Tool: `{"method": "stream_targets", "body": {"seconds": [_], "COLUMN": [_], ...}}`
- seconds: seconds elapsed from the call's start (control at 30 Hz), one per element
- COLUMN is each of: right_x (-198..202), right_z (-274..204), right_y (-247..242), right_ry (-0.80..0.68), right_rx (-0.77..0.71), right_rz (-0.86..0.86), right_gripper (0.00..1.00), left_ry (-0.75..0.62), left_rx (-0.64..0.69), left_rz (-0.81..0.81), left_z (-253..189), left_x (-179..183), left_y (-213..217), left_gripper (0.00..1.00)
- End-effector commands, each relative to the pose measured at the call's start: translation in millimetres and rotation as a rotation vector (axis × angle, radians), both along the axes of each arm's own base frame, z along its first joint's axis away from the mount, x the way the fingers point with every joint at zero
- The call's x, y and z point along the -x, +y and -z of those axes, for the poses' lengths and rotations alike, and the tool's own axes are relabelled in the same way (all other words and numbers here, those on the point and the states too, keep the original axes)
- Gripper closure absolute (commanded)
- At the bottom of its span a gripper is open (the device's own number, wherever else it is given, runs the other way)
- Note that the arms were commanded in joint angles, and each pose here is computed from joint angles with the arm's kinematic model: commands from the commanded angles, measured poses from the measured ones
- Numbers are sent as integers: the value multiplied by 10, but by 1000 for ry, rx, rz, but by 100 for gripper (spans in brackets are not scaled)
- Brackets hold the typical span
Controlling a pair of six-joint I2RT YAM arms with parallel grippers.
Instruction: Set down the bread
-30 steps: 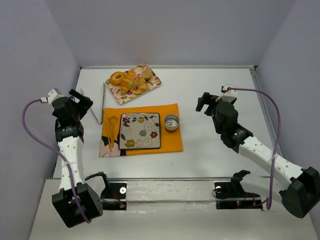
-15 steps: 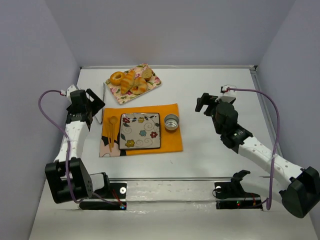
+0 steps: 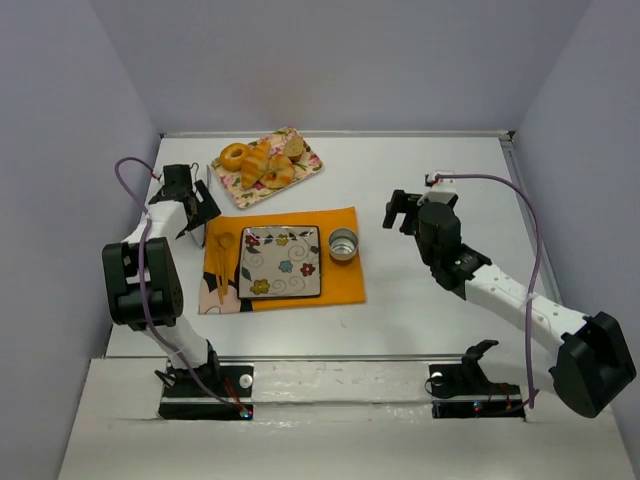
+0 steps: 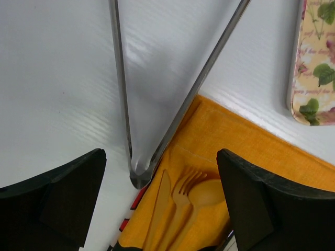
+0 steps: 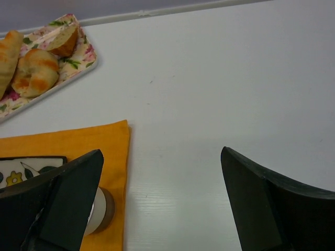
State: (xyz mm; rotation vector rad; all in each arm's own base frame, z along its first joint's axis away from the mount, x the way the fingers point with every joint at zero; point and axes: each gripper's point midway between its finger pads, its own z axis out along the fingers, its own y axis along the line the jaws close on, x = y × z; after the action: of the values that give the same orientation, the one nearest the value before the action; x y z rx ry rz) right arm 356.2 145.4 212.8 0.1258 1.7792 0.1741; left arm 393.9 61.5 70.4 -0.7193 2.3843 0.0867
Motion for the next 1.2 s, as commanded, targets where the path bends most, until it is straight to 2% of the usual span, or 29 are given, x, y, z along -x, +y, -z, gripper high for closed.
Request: {"method": "stream_targets", "body": {"seconds": [0.0,0.03,0.37,0.7,1.17], "right_x": [-40,-36,32,79,50], "right_z": [-307,-317,-404,-424,-406], "right_y": [21,33,80,97,137], "right_ry": [-85,-88,-116,-127,-124], "right_rx": [-43,-48,-83,-100,-94], "right_rz": [-11,-19,-75,-97,-110], "right_gripper": [0,0,0,0,0], "left_ry": [49,93,150,209,179], "left_rx": [-93,-106,-136,-219,-155], "left_rz": [58,44,141,111,134], "left_z": [-76,20,202,276,461], "left_x": [-126,-94,-330,-512,-816], "left_y": [128,167,199,402,459], "left_gripper": [1,1,1,1,1]}}
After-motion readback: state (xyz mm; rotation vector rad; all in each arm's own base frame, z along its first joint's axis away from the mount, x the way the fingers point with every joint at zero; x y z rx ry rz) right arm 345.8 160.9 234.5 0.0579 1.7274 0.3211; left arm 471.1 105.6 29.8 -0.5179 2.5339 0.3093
